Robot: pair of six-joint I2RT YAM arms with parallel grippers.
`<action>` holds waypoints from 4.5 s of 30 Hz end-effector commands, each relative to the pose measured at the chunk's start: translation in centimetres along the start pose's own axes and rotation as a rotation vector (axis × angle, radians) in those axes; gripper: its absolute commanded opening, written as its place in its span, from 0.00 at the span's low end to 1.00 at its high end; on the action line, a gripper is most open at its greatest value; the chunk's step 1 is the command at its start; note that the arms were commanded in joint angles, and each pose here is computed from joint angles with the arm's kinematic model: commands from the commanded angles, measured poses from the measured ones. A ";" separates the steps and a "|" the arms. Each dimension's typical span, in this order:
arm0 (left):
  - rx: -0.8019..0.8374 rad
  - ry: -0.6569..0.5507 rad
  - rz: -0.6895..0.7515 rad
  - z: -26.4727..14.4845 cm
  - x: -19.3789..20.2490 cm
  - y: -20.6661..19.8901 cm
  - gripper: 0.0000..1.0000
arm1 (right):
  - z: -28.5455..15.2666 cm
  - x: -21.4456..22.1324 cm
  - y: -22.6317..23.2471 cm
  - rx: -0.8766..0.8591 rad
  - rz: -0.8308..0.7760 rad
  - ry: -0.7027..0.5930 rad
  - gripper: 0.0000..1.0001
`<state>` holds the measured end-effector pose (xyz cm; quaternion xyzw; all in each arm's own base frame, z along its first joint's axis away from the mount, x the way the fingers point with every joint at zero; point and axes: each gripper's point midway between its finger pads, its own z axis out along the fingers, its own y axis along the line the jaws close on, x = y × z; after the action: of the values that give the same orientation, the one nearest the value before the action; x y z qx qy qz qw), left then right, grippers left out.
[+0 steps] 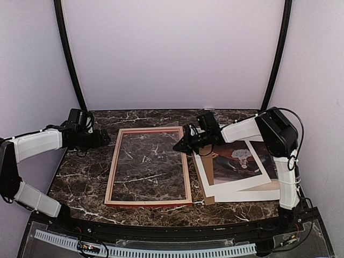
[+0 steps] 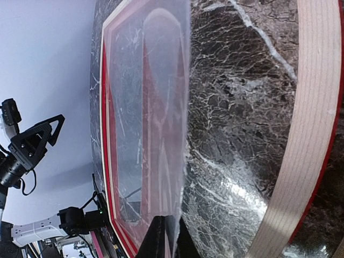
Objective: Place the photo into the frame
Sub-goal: Place the glass panel at the frame body.
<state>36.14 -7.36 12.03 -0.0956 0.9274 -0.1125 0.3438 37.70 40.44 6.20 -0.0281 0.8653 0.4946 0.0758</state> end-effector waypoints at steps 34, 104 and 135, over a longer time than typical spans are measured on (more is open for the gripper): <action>0.074 0.014 0.052 1.1 1.1 -3.8 0.97 | 0.7 -0.7 0.4 0.102 -0.038 0.018 0.40; 0.161 0.272 0.234 7.6 12.3 -10.8 0.97 | -0.8 0.3 0.8 0.160 -0.117 0.047 0.44; 0.248 0.157 0.262 3.7 7.5 -13.7 0.96 | -5.0 -6.6 -0.4 0.457 -0.267 -0.210 0.46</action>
<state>34.10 -22.38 4.69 0.0612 0.9467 -0.1729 0.2649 41.37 36.05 8.21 -0.0787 0.9369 0.2814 0.1920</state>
